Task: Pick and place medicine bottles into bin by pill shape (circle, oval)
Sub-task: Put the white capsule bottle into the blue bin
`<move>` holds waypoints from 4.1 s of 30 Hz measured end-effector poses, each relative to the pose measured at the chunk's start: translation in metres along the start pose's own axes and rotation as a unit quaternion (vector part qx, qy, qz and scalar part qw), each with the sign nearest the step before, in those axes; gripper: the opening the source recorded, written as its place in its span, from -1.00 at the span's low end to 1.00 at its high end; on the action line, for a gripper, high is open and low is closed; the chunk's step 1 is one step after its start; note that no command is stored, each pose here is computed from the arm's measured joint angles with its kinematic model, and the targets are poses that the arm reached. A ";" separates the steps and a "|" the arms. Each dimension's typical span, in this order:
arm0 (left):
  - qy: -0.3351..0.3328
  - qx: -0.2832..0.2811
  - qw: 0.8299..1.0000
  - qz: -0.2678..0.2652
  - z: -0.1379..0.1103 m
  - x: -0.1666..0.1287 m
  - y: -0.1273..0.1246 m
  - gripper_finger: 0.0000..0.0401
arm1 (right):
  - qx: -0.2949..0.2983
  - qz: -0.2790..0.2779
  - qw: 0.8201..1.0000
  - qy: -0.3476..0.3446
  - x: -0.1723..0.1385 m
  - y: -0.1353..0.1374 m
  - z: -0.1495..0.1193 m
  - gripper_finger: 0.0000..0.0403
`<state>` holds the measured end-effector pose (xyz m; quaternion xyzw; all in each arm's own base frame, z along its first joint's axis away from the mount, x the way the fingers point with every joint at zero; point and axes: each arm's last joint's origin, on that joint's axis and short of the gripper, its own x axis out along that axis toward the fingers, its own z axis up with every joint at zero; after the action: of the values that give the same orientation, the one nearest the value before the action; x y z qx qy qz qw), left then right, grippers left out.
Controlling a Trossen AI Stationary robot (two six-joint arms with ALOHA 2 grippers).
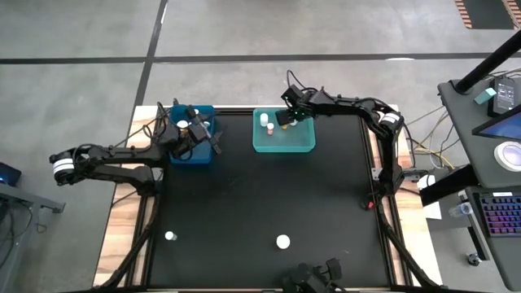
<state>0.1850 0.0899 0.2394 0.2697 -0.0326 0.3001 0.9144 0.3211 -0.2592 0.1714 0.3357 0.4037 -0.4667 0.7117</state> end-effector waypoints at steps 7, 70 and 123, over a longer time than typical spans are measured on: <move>0.000 0.000 1.000 0.000 0.000 0.000 0.000 0.07 | 0.001 0.002 1.000 -0.001 -0.004 0.000 0.001 -0.30; 0.002 0.010 1.000 -0.002 -0.001 0.001 -0.001 0.07 | -0.183 0.661 0.456 -0.566 -0.310 -0.017 -0.050 -0.31; 0.006 0.008 1.000 -0.004 -0.002 0.001 -0.001 0.07 | 0.064 0.373 0.774 -0.507 -0.318 0.022 0.018 -0.31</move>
<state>0.1861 0.0903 0.2372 0.2755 -0.0231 0.2981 0.9136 0.2704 -0.1422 0.4641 0.2196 -0.2039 -0.2920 0.9083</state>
